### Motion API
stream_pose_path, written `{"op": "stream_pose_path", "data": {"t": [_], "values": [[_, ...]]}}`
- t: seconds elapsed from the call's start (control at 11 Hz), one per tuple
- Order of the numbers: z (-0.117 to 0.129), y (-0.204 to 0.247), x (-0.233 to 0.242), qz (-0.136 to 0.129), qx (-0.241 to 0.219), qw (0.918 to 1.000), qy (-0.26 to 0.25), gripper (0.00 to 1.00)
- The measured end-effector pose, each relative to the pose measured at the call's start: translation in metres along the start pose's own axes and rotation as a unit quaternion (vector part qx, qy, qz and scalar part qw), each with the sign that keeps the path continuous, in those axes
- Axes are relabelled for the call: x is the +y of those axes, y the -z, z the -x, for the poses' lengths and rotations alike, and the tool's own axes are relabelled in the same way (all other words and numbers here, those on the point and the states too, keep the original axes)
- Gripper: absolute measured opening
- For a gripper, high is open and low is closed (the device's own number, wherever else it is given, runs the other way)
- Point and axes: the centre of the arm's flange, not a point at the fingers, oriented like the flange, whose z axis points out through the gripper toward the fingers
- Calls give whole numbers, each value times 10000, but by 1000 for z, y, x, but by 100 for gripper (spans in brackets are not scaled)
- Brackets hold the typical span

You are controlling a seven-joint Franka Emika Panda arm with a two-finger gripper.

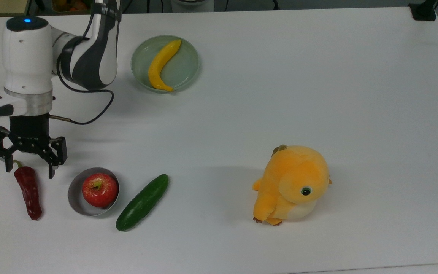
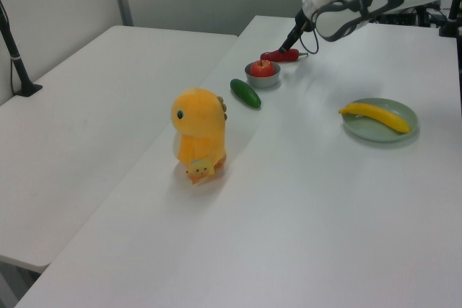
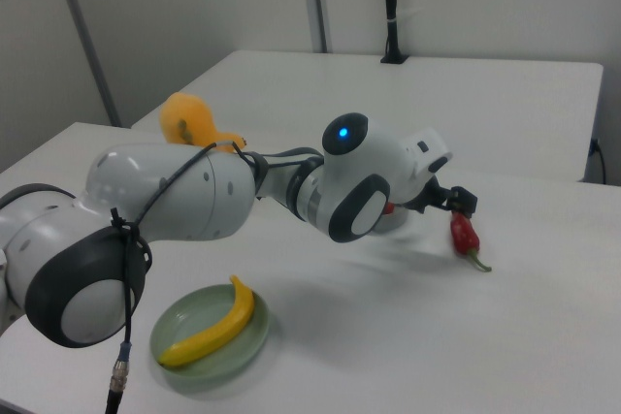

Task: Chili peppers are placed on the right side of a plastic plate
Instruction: 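Close the right gripper on the red chili pepper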

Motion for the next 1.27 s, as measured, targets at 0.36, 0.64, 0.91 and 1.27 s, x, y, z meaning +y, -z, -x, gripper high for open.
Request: {"op": "stream_pose_path", "data": {"t": [0.36,0.64,0.91,1.27], "values": [[14,-27,4,106,176,9998,-41,100],[23,-37,14,180,131,9997,-56,100],[24,-39,15,195,132,9997,-53,94],[32,-49,12,166,51,9998,-37,84]]}}
